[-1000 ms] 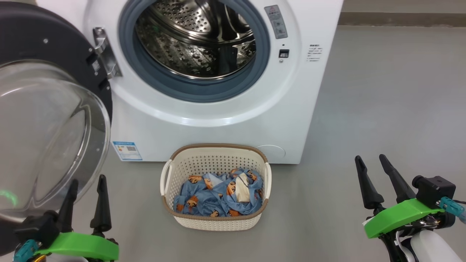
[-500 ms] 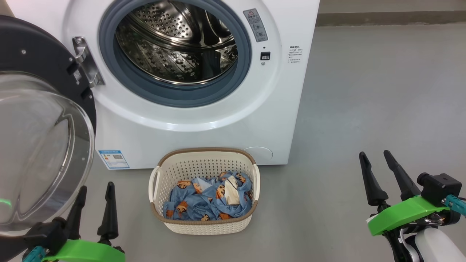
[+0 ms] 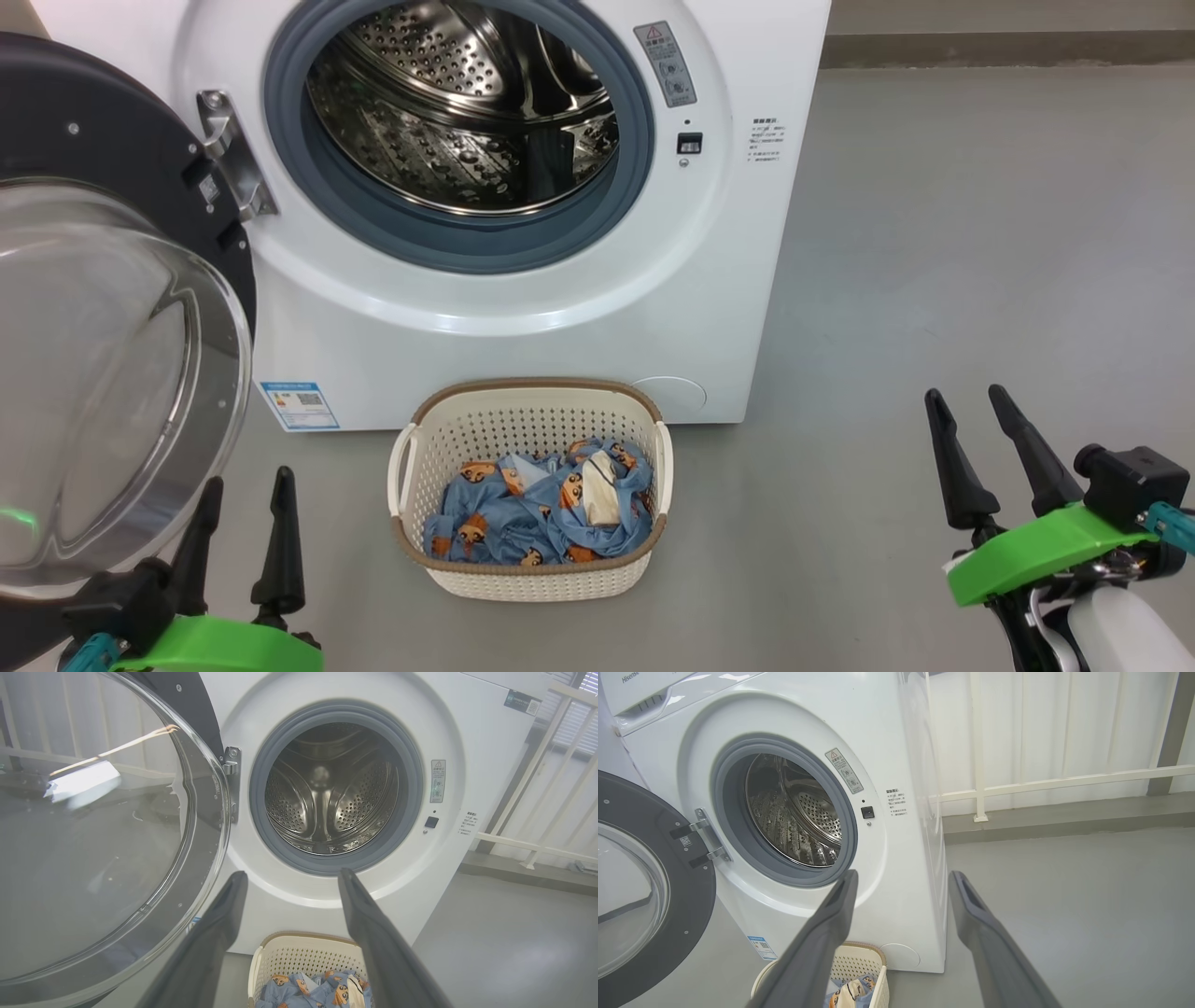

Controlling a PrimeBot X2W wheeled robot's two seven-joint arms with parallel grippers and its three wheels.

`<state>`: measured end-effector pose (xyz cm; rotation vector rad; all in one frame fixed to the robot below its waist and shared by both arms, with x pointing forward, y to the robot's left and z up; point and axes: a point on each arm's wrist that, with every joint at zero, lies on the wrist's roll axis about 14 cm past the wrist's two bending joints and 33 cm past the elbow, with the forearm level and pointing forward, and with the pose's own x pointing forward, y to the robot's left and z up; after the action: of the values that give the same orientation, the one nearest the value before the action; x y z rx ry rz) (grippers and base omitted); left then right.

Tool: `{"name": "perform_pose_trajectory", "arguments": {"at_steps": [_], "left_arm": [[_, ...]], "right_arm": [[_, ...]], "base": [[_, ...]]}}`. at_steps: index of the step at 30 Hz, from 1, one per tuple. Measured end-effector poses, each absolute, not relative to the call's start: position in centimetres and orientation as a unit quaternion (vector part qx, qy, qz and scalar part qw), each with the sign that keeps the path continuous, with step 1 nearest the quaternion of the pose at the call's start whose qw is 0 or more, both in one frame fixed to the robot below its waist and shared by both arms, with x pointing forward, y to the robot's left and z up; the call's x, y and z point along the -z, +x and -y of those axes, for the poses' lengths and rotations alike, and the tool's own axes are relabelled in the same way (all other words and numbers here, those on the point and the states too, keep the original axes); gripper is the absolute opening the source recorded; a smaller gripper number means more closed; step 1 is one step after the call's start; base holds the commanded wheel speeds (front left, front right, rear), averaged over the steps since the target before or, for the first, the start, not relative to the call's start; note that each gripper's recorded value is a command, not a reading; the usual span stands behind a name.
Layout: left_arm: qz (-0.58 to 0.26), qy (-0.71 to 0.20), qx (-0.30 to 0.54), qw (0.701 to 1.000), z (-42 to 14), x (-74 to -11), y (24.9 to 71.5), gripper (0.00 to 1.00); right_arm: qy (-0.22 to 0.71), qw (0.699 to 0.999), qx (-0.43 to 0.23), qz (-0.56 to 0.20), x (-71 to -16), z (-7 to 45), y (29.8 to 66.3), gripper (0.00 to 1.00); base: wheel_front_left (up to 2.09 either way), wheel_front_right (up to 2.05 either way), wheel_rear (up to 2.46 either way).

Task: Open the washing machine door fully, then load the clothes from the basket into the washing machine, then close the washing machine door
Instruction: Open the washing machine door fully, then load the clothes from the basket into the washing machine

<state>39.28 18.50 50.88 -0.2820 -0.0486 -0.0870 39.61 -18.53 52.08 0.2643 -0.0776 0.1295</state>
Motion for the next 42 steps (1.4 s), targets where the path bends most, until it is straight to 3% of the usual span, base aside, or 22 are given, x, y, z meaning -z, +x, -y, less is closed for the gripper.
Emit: {"name": "perform_pose_trajectory", "arguments": {"at_steps": [42], "left_arm": [[0.017, -0.140, 0.043, 0.989, -18.6, -50.3, 39.1, 1.00]], "right_arm": [[0.134, 0.989, -0.064, 0.020, -50.8, 18.3, 39.4, 1.00]], "base": [[0.07, -0.05, -0.02]]}}
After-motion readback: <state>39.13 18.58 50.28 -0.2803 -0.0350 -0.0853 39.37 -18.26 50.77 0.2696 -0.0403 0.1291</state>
